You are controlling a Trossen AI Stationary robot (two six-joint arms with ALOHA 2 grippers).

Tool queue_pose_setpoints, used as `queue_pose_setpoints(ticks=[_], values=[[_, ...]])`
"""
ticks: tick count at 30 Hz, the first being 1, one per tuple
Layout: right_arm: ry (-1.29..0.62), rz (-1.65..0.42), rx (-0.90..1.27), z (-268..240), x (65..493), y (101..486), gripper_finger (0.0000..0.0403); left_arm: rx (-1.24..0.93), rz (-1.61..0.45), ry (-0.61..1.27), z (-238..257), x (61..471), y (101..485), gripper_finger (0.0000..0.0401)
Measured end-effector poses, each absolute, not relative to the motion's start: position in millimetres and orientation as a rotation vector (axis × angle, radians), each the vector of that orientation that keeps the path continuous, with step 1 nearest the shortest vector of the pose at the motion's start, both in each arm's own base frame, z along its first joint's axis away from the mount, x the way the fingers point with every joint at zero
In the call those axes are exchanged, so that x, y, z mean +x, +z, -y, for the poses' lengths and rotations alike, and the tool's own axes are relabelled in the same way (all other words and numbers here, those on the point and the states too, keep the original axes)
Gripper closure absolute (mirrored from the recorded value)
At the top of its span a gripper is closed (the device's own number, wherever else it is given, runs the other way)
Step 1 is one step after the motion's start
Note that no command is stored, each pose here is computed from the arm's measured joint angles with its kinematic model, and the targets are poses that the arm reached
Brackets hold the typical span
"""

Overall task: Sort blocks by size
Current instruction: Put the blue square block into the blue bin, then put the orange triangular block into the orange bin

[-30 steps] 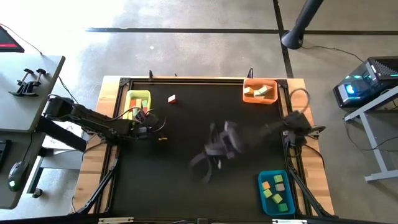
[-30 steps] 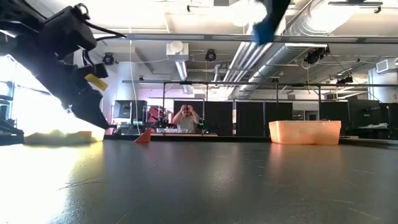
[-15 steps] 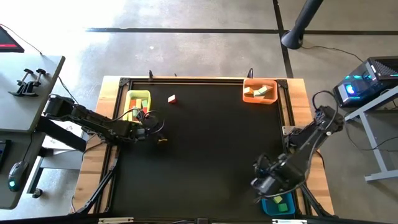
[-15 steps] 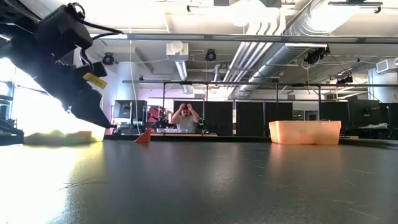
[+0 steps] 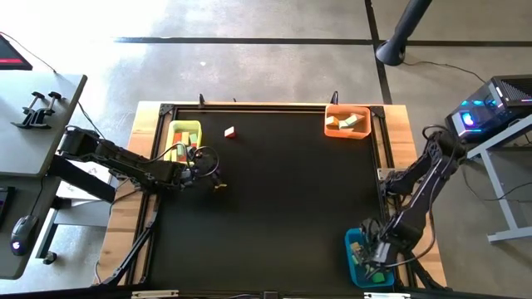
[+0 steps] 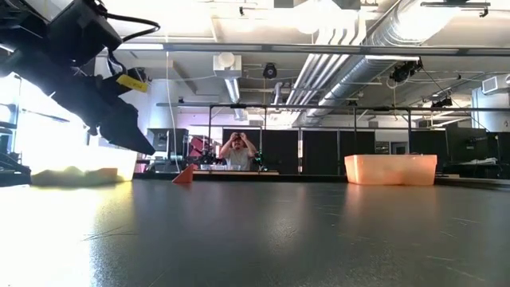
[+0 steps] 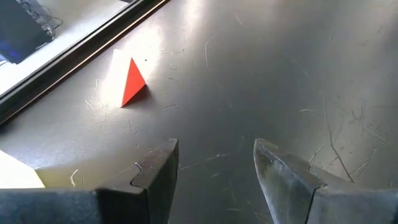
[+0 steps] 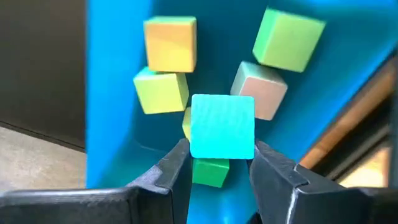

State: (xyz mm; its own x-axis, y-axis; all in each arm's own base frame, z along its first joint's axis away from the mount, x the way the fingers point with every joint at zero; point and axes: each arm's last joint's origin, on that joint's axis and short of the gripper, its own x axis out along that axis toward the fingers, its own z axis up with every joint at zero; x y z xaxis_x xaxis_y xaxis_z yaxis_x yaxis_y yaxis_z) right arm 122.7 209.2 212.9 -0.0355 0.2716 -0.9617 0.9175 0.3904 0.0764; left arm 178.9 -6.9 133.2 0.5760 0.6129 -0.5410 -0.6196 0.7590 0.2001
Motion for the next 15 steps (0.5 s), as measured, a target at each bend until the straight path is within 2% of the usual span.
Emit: queue_pose_setpoints(ticks=[4,9,15], values=[[-0.724,-1.558,1.13,-210.6,114.0,196.1,0.0271,-0.019,-0.628,0.72,7.0,179.0,133.1,0.0206],[-0.751,-1.498,1.134,-206.4,112.6,184.1,0.0245,-0.024,-0.626,0.72,7.0,179.0,133.1,0.0206],[-0.703,-1.398,1.105,-204.9,115.2,186.0,0.0218,-0.051,-0.608,0.703,7.8,180.9,134.3,0.0206]])
